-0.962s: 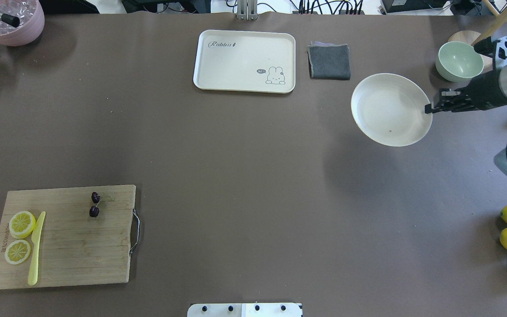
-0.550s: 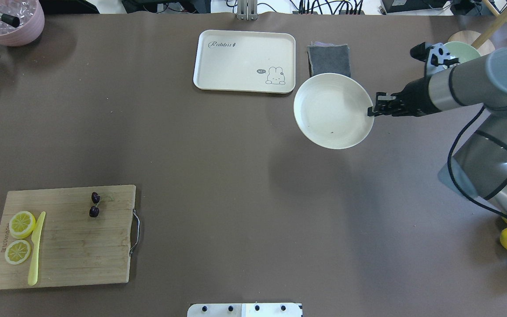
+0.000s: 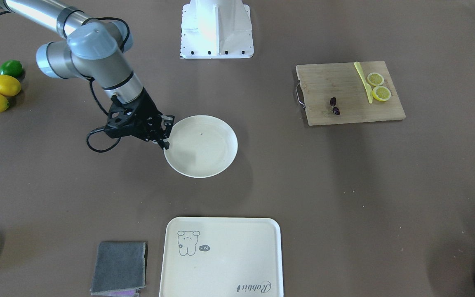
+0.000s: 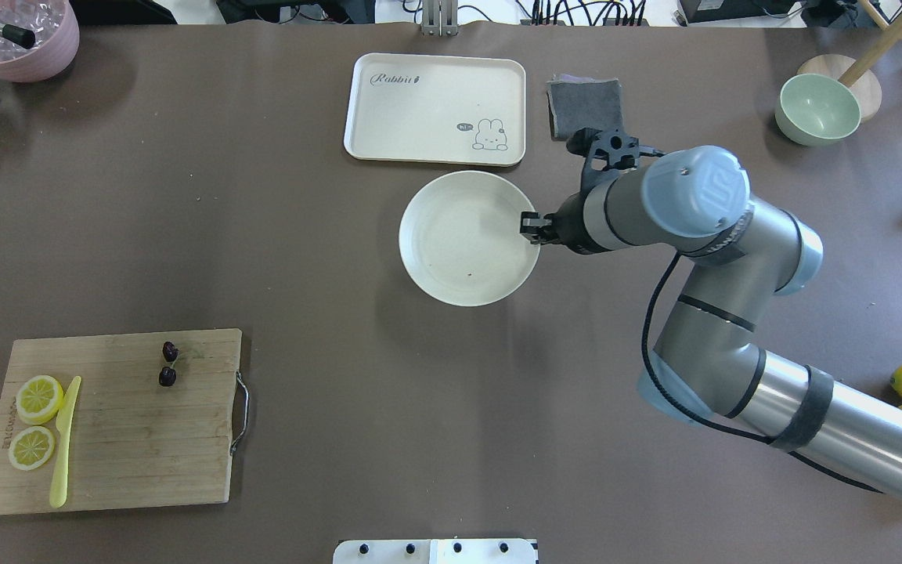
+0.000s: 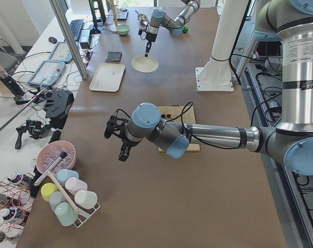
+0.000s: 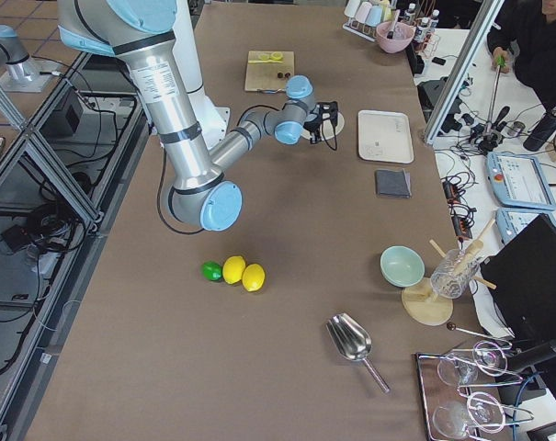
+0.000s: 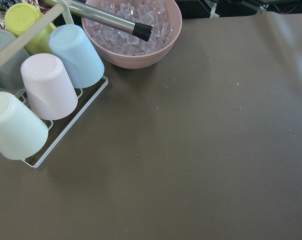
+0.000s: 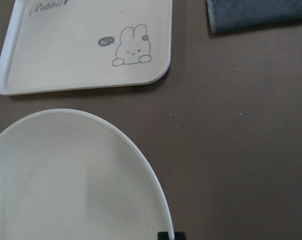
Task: Place red cherry on plate
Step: 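Drag the white plate by its rim toward the table center with the right gripper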
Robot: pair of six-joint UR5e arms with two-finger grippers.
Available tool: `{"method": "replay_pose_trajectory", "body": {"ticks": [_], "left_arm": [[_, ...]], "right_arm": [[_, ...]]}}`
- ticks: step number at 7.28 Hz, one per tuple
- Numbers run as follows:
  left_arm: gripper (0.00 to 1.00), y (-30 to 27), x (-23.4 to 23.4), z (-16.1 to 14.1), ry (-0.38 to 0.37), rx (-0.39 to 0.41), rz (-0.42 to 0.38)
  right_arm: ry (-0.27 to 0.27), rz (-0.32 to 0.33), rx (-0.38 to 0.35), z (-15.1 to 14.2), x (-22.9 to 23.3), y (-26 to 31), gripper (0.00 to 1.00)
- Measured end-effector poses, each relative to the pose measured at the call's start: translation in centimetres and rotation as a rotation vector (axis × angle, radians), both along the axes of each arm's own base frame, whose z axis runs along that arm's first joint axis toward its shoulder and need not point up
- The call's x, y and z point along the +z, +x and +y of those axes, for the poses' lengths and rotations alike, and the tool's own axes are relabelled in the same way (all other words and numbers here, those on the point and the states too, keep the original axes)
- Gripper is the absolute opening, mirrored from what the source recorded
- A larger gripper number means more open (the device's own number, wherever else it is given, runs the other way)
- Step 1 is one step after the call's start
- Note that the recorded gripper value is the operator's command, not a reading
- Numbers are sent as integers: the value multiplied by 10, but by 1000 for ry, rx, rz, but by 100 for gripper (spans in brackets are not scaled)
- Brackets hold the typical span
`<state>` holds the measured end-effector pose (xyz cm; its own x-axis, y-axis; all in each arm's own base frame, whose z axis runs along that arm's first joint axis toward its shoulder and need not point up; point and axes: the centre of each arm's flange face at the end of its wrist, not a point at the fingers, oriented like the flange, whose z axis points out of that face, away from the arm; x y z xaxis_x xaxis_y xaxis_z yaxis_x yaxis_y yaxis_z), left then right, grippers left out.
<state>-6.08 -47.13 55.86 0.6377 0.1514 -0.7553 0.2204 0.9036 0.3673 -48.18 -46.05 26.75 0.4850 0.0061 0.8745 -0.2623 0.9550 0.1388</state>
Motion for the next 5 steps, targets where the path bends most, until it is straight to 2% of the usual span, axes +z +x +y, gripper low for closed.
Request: {"method": "replay_pose_trajectory", "body": {"ticks": [2,5], "left_arm": [[98,0,-1,-1,5,-1,0],[98,0,-5,-3,-4,-13,9]], "right_arm": [[-38,21,-11,22,-14,-41,0],[-55,30,-24,33,-18,-65,0]]}}
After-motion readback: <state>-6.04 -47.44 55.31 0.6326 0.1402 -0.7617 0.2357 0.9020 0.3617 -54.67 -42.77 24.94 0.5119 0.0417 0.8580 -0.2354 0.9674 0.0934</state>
